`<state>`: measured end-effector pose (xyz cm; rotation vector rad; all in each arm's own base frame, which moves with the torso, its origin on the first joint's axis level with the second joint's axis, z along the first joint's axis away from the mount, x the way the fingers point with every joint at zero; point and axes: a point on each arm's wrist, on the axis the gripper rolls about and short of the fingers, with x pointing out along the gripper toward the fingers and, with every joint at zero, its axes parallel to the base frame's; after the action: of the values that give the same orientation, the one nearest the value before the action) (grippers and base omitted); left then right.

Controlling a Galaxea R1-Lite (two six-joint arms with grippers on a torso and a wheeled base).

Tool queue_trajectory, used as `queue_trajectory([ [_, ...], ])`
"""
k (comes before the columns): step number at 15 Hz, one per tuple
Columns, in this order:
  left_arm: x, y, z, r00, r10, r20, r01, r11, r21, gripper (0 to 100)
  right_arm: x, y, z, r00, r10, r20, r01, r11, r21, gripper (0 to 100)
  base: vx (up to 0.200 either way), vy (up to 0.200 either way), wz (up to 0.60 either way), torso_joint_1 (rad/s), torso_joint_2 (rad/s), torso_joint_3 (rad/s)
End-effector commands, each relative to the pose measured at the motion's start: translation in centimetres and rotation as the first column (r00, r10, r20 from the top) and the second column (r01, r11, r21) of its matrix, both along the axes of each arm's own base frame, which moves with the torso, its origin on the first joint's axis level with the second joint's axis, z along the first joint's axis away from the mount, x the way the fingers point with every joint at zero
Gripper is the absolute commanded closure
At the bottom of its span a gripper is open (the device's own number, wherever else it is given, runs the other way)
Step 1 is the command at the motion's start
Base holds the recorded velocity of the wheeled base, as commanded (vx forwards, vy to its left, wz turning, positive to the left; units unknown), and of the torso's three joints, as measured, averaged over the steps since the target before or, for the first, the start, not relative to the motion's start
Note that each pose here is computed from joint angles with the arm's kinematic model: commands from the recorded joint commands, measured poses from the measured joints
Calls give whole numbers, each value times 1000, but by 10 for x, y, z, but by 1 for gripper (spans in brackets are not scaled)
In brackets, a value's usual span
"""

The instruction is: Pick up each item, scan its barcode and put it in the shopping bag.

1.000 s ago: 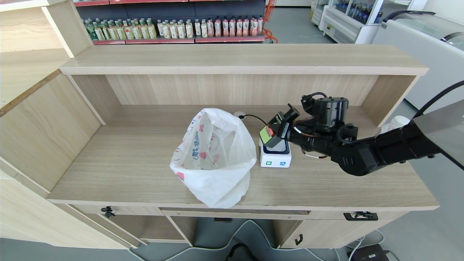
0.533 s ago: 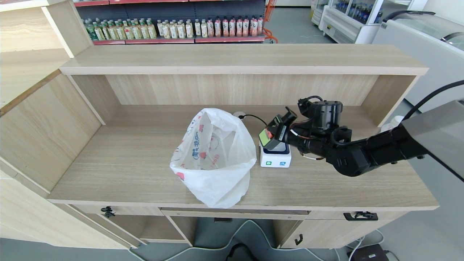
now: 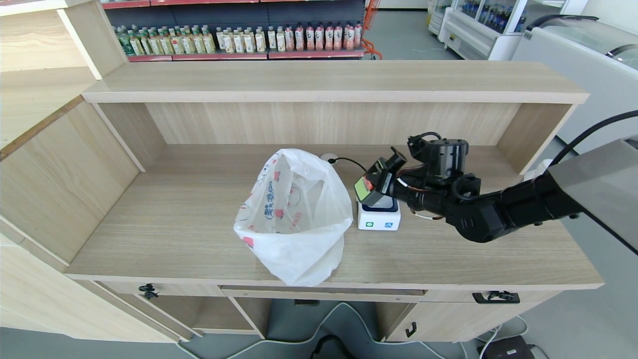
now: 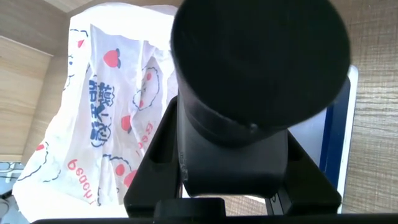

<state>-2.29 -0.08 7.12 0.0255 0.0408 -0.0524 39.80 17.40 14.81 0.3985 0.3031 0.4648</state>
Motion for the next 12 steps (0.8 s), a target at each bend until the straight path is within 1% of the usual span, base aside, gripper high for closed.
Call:
queue_trajectory([
  [1, 0, 0, 0, 1000, 0, -1, 0, 1000, 0, 0, -1, 1, 0, 1000, 2, 0, -2, 1000, 0, 100, 0, 0, 0, 0, 0, 0],
  [2, 0, 0, 0, 1000, 0, -1, 0, 1000, 0, 0, -2, 0, 4, 1000, 1, 7, -1, 1000, 3, 100, 0, 0, 0, 0, 0, 0],
  [3, 0, 0, 0, 1000, 0, -1, 0, 1000, 0, 0, -4, -1, 14, 999, 1, 32, -1, 1000, 12, 100, 0, 0, 0, 0, 0, 0],
  [4, 0, 0, 0, 1000, 0, -1, 0, 1000, 0, 0, -10, -6, 33, 995, -2, 103, 2, 1000, 8, 100, 0, 0, 0, 0, 0, 0],
  [5, 0, 0, 0, 1000, 0, -1, 0, 1000, 0, 0, -15, -11, 45, 985, -3, 173, 3, 1000, -2, 100, 0, 0, 0, 0, 0, 0],
  [6, 0, 0, 0, 1000, 0, -1, 0, 1000, 0, 0, -24, -25, 66, 959, -18, 283, 25, 1000, -19, 100, 0, 0, 0, 0, 0, 0],
  [7, 0, 0, 0, 1000, 0, -1, 0, 1000, 0, 0, -35, -35, 81, 938, -18, 347, 45, 996, -71, 100, 0, 0, 0, 0, 0, 0],
  [8, 0, 0, 0, 1000, 0, -1, 0, 1000, 0, 0, -46, -47, 86, 913, -5, 408, 85, 980, -178, 100, 0, 0, 0, 0, 0, 0],
  [9, 0, 0, 0, 1000, 0, -1, 0, 1000, 0, 0, -51, -53, 85, 897, 16, 442, 109, 961, -255, 100, 0, 0, 0, 0, 0, 0],
  [10, 0, 0, 0, 1000, 0, -1, 0, 1000, 0, 0, -56, -56, 84, 873, 39, 487, 131, 942, -310, 100, 0, 0, 0, 0, 0, 0],
  [11, 0, 0, 0, 1000, 0, -1, 0, 1000, 0, 0, -61, -56, 82, 849, 49, 526, 137, 941, -309, 100, 0, 0, 0, 0, 0, 0],
  [12, 0, 0, 0, 1000, 0, 0, 0, 1000, 0, 0, -66, -50, 81, 845, 62, 532, 123, 944, -306, 100, 0, 0, 0, 0, 0, 0],
])
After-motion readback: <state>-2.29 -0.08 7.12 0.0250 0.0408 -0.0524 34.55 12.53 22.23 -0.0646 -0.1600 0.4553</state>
